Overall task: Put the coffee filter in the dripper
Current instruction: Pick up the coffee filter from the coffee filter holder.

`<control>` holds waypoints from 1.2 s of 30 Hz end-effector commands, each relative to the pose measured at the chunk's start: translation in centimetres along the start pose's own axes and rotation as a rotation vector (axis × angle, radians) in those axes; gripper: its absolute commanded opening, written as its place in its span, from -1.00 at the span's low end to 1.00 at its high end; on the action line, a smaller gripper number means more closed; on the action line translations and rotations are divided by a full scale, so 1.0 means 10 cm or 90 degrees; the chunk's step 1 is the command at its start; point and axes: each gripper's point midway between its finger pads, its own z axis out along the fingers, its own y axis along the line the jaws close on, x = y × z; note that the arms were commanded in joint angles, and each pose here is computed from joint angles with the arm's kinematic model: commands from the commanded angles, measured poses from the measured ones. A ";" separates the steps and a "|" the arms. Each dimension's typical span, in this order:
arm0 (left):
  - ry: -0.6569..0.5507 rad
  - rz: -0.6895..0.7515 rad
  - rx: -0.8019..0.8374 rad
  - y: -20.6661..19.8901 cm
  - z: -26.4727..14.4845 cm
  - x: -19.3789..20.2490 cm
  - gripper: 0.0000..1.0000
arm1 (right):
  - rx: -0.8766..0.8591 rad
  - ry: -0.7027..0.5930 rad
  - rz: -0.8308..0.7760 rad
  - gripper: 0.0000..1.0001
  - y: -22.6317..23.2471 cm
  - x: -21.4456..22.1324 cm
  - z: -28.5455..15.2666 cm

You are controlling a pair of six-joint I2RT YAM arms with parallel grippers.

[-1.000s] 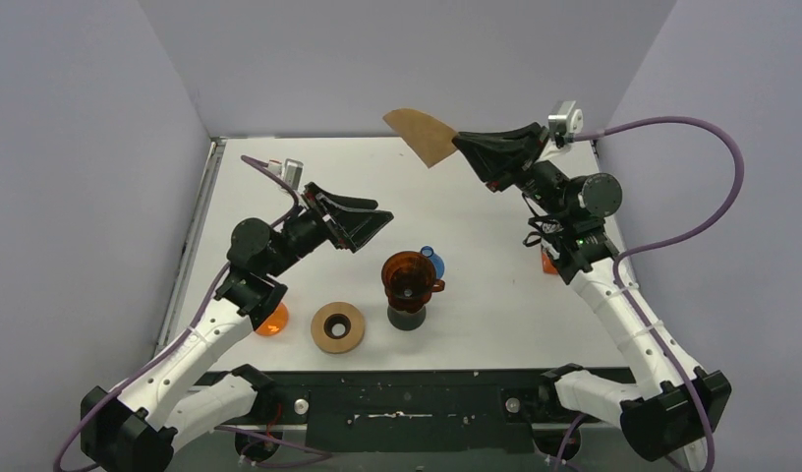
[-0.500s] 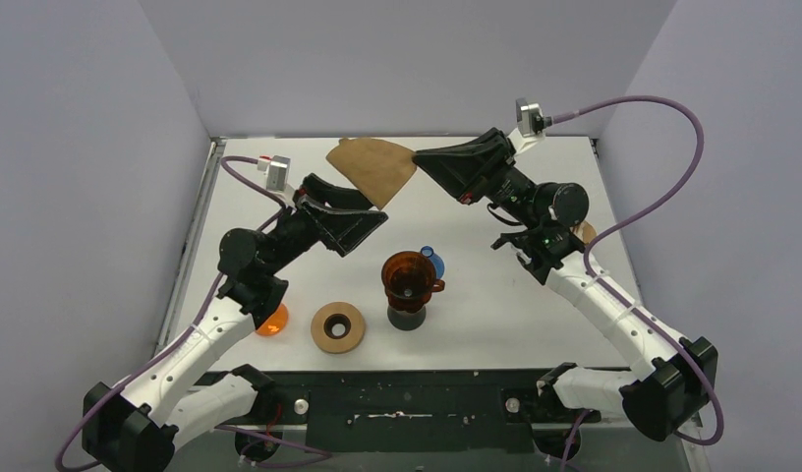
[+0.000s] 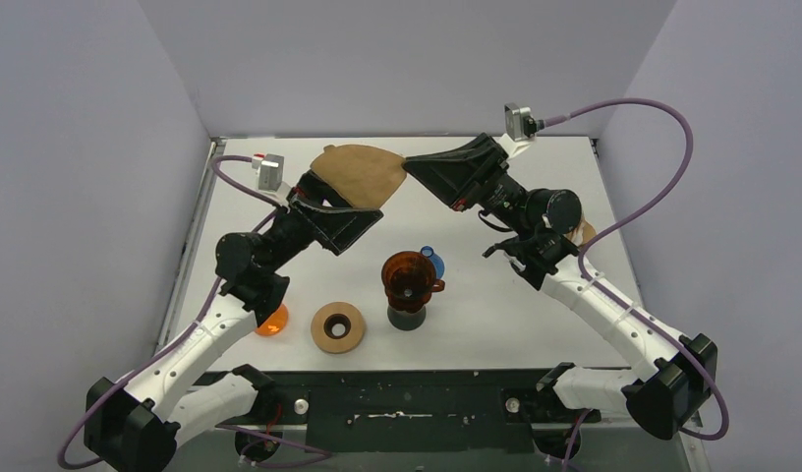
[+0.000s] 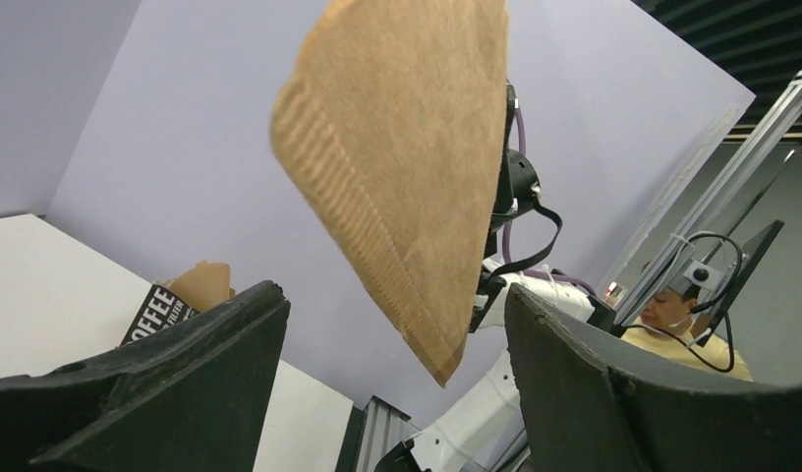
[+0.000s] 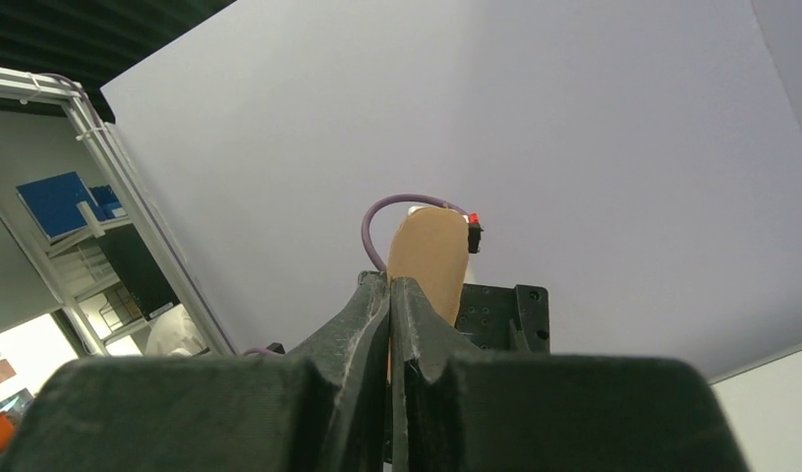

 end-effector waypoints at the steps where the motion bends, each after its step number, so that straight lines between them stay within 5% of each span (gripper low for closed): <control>1: -0.025 0.035 0.083 -0.37 0.03 -0.19 0.49 | -0.018 -0.044 -0.031 -1.00 0.14 -0.16 0.02; 7: -0.030 0.039 0.092 -0.43 0.01 -0.21 0.14 | -0.002 -0.047 -0.037 -1.00 0.11 -0.15 -0.02; 19: -0.040 0.042 0.110 -0.50 0.05 -0.28 -0.16 | 0.015 -0.046 -0.033 -1.00 0.05 -0.09 -0.10; 23: -0.044 0.035 0.117 -0.50 0.06 -0.28 -0.48 | 0.032 -0.052 -0.037 -1.00 0.00 -0.08 -0.14; 26: -0.038 0.032 0.117 -0.49 0.07 -0.27 -1.00 | 0.038 -0.056 -0.041 -1.00 -0.01 -0.08 -0.16; 32: -0.031 0.030 0.110 -0.44 0.06 -0.24 -1.00 | 0.052 -0.055 -0.047 -1.00 -0.05 -0.06 -0.20; 36: -0.021 0.036 0.097 -0.40 0.05 -0.21 -1.00 | 0.076 -0.047 -0.059 -0.43 -0.10 -0.03 -0.25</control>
